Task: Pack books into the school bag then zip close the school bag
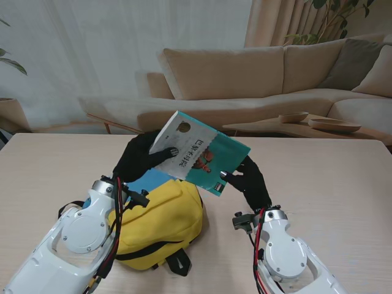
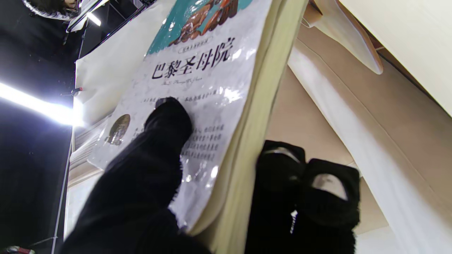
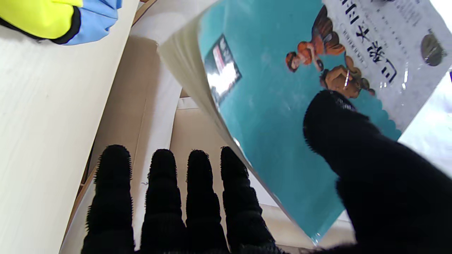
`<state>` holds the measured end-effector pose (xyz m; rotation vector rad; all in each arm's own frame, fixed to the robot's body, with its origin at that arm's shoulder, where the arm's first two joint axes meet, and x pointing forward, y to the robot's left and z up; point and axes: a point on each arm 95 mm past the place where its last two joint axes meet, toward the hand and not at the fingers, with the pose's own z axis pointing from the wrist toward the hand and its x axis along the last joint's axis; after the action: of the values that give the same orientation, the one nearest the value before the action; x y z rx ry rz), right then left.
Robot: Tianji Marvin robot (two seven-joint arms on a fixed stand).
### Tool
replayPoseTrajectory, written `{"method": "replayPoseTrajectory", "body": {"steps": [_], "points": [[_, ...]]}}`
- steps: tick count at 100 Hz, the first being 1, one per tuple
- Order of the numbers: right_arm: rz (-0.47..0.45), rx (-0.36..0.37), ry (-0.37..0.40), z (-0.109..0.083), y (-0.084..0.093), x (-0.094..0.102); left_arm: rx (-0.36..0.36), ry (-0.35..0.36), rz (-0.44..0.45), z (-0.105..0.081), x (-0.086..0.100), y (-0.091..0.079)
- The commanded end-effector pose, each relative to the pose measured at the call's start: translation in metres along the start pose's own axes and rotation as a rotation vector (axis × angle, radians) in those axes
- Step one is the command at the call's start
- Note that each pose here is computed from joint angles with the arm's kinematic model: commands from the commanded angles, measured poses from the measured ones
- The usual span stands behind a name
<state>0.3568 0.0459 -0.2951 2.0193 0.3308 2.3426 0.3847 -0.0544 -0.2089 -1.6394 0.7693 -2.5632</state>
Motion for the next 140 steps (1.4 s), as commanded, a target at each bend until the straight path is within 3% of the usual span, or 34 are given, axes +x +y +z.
{"method": "replayPoseTrajectory", "body": {"steps": [1, 44, 64, 91, 140], "points": [[0.042, 0.001, 0.005, -0.001, -0.012, 0.002, -0.018, 0.007, -0.032, 0.003, 0.008, 0.005], [0.388, -0.009, 0.032, -0.002, -0.018, 0.018, -0.066, -0.035, -0.116, 0.009, 0.006, 0.015], [0.468, 0.018, 0.030, -0.002, -0.014, 0.022, -0.082, -0.048, -0.111, 0.008, 0.006, 0.015], [0.538, 0.004, -0.069, -0.003, -0.008, 0.028, -0.155, -0.060, -0.040, -0.002, 0.006, 0.009], [0.557, -0.084, -0.182, 0.005, 0.004, 0.035, -0.275, -0.137, 0.079, -0.022, -0.006, -0.004]]}}
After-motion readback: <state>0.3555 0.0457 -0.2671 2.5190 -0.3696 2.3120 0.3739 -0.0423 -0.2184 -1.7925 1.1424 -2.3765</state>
